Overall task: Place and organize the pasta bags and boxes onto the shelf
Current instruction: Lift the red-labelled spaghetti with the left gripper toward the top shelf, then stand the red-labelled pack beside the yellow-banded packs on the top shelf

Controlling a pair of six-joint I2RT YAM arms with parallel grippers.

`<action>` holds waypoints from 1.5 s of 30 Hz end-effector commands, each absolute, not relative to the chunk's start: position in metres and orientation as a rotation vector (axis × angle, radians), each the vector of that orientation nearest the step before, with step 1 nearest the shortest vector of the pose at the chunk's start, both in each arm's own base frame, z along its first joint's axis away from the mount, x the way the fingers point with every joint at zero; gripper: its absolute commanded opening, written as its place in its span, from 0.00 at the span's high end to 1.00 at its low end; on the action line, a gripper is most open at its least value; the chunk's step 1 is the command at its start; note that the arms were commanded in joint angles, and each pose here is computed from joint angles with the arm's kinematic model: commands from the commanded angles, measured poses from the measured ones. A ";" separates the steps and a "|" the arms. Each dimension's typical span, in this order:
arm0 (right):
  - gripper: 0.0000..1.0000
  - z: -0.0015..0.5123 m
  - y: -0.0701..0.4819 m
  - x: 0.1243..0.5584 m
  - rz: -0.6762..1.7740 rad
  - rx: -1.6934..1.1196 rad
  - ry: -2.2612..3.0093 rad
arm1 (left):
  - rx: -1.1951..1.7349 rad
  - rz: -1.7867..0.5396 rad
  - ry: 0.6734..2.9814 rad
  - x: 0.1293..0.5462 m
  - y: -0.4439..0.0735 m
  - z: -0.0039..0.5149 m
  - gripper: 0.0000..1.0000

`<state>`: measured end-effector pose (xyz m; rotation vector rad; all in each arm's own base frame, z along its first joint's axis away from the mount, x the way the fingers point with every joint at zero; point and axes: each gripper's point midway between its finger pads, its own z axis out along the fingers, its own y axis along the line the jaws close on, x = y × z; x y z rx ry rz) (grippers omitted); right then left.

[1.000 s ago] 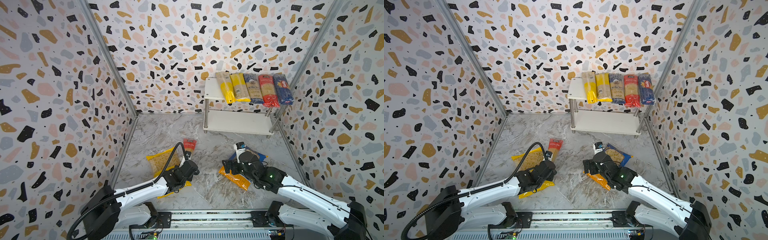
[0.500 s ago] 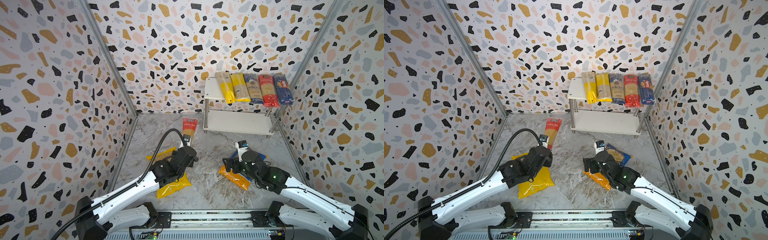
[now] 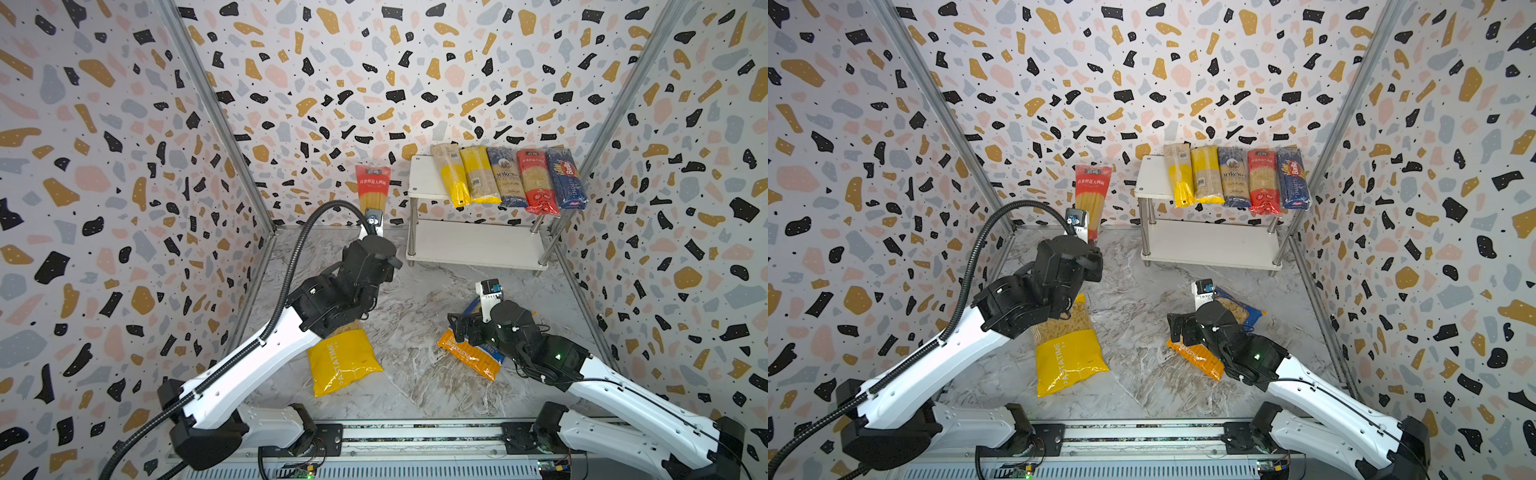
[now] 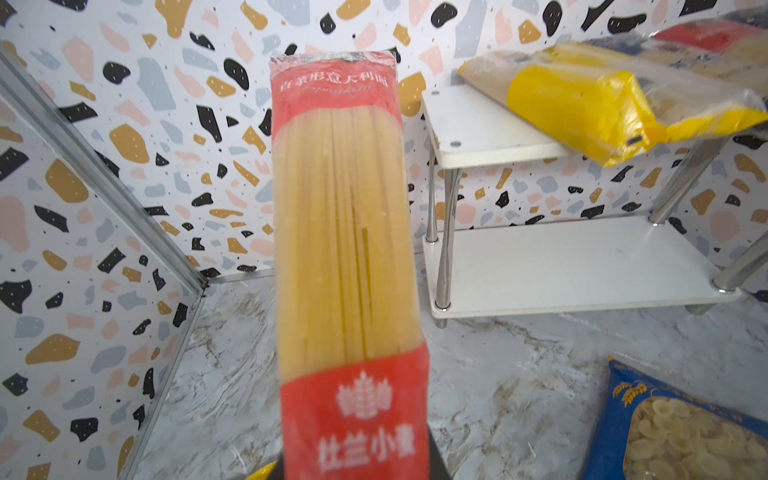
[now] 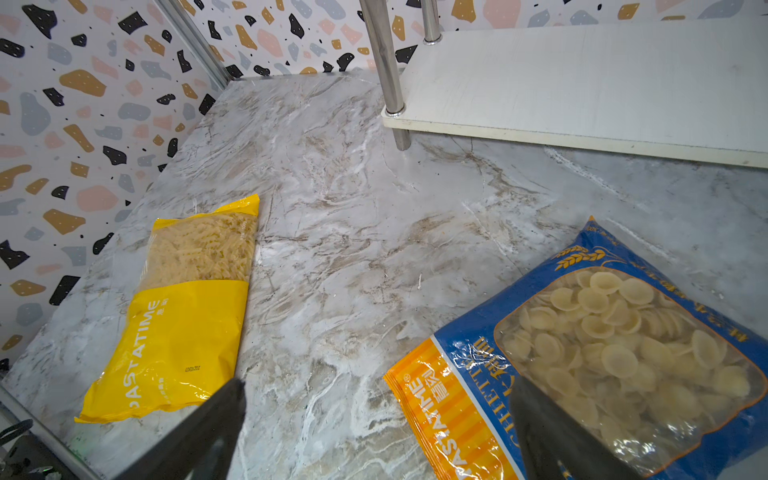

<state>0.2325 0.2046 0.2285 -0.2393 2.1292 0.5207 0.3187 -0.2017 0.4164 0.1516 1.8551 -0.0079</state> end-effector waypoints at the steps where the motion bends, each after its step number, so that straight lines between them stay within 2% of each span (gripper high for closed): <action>1: 0.01 0.251 0.198 0.233 0.523 -0.221 2.082 | 0.038 -0.112 1.658 0.329 -0.209 0.499 1.00; 11: 0.01 0.257 0.185 0.225 0.520 -0.196 2.072 | 0.075 -0.228 1.566 0.381 -0.287 0.534 1.00; 18: 0.01 0.257 0.170 0.220 0.497 -0.153 2.073 | 0.033 -0.290 1.531 0.415 -0.312 0.537 1.00; 30: 0.01 0.252 0.162 0.218 0.475 -0.128 2.079 | -0.072 -0.478 1.532 0.476 -0.308 0.519 1.00; 45: 0.01 0.247 0.160 0.224 0.451 -0.092 2.075 | -0.042 -0.514 1.500 0.482 -0.314 0.527 1.00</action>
